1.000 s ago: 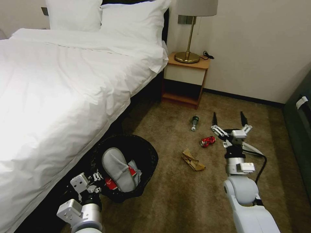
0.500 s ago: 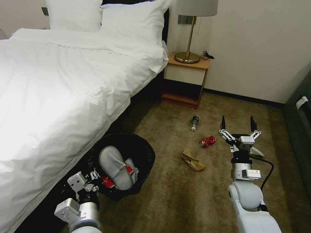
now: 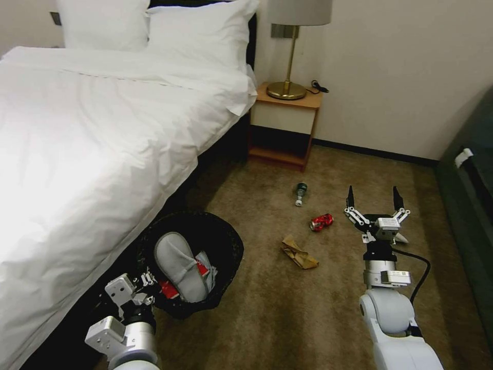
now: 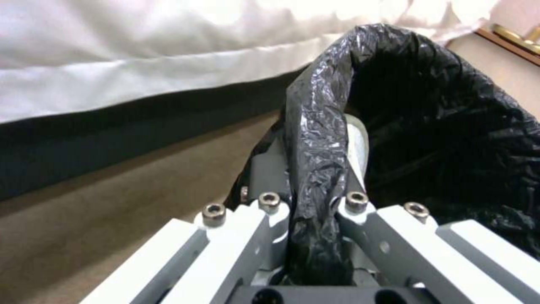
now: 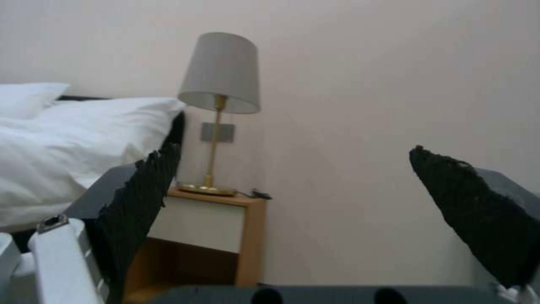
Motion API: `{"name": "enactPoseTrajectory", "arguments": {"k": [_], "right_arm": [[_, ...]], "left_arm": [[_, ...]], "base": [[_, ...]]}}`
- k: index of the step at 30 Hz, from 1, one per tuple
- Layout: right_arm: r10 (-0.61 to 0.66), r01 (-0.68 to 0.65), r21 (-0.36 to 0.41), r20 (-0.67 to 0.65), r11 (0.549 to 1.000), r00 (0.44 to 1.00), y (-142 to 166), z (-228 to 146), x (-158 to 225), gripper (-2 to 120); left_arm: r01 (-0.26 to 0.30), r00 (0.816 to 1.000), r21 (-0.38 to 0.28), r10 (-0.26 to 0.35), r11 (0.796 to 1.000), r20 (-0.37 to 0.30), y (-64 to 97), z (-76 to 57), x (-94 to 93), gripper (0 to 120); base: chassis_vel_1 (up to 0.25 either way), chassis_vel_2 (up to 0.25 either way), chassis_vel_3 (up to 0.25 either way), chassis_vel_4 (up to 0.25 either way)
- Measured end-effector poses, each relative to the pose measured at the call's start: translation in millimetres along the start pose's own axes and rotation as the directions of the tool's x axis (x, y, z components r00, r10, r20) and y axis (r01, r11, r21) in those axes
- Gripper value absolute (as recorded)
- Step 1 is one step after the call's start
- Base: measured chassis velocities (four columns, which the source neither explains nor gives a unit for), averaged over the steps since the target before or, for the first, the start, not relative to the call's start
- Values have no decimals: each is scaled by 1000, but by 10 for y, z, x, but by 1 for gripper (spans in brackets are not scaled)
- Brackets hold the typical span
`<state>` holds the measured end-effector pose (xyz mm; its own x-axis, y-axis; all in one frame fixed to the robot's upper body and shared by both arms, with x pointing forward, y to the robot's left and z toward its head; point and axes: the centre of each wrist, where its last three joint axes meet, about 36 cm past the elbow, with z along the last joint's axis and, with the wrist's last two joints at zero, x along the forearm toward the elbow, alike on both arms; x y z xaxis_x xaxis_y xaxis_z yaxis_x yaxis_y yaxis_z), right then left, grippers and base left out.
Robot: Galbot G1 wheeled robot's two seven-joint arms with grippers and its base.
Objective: Pick up the trash bin, then pick up the garbage on the floor and place it into the trash bin.
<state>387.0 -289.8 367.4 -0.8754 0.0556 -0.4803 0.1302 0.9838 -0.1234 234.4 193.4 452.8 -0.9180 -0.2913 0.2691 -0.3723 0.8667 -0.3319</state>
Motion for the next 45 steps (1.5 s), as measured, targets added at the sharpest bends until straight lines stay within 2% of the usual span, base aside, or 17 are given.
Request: {"name": "enactPoseTrajectory", "arguments": {"k": [15,35,45], "right_arm": [[-6,6,-4,0,1000,1000,19,-12,42,100],[-10,10,-12,-7,1000,1000,64,30,14,100],[-10,10,-18,-8,1000,1000,86,41,-7,100]], "left_arm": [[7,1000,19,-7,1000,13,23,-22,1,4],[38,997,24,-40,999,64,90,-122,-55,4],[52,996,22,-53,998,78,134,-148,-92,4]], "base": [[-84,-92,-81,-87],[0,0,0,0],[-146,127,135,-134]]}}
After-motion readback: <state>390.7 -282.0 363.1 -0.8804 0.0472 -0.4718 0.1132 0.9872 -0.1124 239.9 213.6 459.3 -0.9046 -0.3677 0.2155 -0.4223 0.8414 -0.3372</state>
